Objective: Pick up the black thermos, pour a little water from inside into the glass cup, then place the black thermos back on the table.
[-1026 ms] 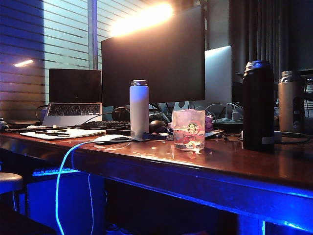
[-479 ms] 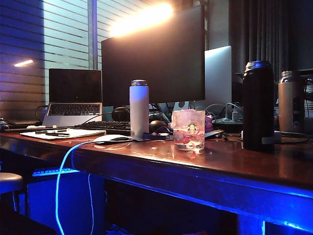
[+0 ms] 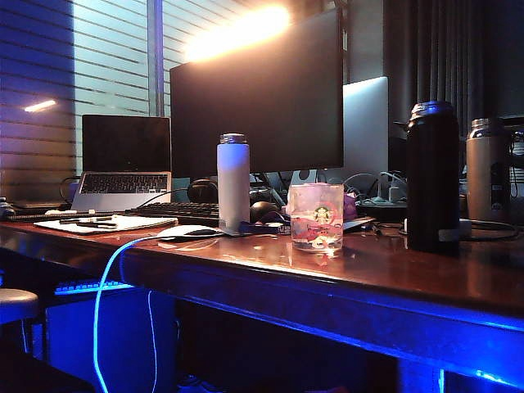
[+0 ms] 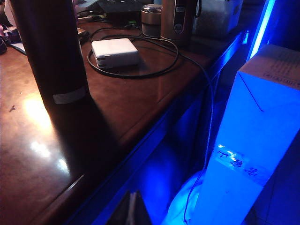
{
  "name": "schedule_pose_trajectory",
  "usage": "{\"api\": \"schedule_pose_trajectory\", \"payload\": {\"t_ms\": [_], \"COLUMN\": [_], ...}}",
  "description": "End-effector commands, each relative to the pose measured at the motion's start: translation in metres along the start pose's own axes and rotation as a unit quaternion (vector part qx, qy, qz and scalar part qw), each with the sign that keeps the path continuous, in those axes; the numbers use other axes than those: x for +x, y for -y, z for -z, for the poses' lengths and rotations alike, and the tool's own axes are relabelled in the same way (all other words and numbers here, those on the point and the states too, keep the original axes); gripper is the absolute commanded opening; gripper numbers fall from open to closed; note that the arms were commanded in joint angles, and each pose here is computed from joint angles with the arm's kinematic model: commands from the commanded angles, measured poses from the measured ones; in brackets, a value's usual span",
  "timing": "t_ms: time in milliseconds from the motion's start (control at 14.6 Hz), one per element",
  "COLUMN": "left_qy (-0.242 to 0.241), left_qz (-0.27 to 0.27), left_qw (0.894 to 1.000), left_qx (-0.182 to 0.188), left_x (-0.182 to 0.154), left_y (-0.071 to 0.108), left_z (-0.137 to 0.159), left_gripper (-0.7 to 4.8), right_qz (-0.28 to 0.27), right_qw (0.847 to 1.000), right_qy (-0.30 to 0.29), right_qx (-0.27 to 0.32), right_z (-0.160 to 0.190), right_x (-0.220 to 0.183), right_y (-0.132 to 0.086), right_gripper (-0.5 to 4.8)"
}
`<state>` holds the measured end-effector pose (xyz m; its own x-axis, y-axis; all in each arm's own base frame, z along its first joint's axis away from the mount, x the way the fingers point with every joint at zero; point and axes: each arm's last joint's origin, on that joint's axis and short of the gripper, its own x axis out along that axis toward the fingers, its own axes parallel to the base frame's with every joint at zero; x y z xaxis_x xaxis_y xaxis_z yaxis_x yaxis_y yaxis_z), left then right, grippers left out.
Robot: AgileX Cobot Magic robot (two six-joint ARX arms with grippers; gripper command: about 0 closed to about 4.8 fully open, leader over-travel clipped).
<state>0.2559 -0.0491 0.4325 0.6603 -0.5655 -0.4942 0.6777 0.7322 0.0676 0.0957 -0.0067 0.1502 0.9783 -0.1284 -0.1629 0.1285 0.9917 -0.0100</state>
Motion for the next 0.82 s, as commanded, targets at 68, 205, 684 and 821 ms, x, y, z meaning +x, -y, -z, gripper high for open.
{"api": "schedule_pose_trajectory", "payload": {"t_ms": [68, 205, 684, 821], "left_qy": [0.006, 0.006, 0.028, 0.098], "left_qz": [0.000, 0.000, -0.134, -0.175], "left_qw": [1.000, 1.000, 0.990, 0.980], "left_qx": [0.004, 0.004, -0.018, -0.009], "left_x": [-0.002, -0.002, -0.014, -0.028], "left_y": [0.001, 0.001, -0.008, -0.008], "left_z": [-0.002, -0.002, -0.008, 0.001], "left_gripper": [-0.03, -0.03, -0.04, -0.04], "right_qz": [-0.001, -0.001, -0.001, -0.001], "right_qw": [1.000, 1.000, 1.000, 1.000], "right_qy": [0.003, 0.003, 0.003, 0.003], "right_qx": [0.004, 0.004, 0.004, 0.004], "right_z": [0.000, 0.000, 0.000, 0.000], "right_x": [0.000, 0.000, 0.000, 0.000], "right_y": [0.000, 0.000, 0.000, 0.000], "right_gripper": [-0.01, -0.01, -0.01, -0.01]}}
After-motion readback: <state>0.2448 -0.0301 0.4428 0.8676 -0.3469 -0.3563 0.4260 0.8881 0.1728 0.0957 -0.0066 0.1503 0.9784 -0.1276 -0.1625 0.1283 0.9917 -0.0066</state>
